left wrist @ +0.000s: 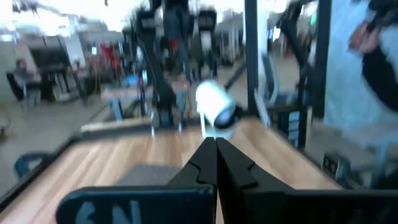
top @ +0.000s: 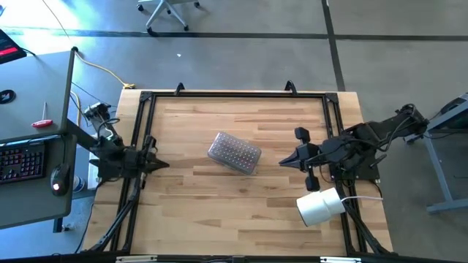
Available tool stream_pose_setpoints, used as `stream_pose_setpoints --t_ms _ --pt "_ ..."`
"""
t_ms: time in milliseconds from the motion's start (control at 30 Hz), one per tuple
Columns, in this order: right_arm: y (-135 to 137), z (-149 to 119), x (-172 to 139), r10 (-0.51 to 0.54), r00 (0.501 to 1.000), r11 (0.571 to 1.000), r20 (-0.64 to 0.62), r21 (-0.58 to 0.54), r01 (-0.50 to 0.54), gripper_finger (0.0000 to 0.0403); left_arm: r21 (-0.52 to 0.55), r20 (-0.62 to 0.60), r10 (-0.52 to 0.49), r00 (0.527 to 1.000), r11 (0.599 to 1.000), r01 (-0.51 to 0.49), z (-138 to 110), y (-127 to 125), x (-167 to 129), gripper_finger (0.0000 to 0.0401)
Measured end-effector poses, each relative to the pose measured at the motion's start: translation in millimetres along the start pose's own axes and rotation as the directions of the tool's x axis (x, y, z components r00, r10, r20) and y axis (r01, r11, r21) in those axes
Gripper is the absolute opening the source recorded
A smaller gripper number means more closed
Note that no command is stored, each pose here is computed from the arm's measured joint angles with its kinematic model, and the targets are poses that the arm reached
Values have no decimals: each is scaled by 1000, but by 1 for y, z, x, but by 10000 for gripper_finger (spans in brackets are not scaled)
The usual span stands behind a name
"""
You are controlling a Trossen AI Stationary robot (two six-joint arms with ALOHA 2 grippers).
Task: Pick & place school supplies into a supply box
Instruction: Return to Home Position
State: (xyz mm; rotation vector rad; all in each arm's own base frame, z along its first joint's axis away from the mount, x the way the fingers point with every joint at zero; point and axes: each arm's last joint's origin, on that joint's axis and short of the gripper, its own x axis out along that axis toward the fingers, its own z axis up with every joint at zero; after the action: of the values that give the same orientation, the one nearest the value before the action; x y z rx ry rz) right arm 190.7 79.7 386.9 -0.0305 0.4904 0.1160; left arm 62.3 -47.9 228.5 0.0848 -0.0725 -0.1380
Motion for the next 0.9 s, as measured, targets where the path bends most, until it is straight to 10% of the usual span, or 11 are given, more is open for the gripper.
stream_pose_setpoints --t_ms 400,900 --pt "-10 -3 -23 25 974 994 225 -113 1 0 -73 123 24 992 997 -15 -37 -9 6 42" --pt "-51 -89 -39 -144 803 988 578 36 151 0 -79 77 313 947 948 -307 -45 18 19 44"
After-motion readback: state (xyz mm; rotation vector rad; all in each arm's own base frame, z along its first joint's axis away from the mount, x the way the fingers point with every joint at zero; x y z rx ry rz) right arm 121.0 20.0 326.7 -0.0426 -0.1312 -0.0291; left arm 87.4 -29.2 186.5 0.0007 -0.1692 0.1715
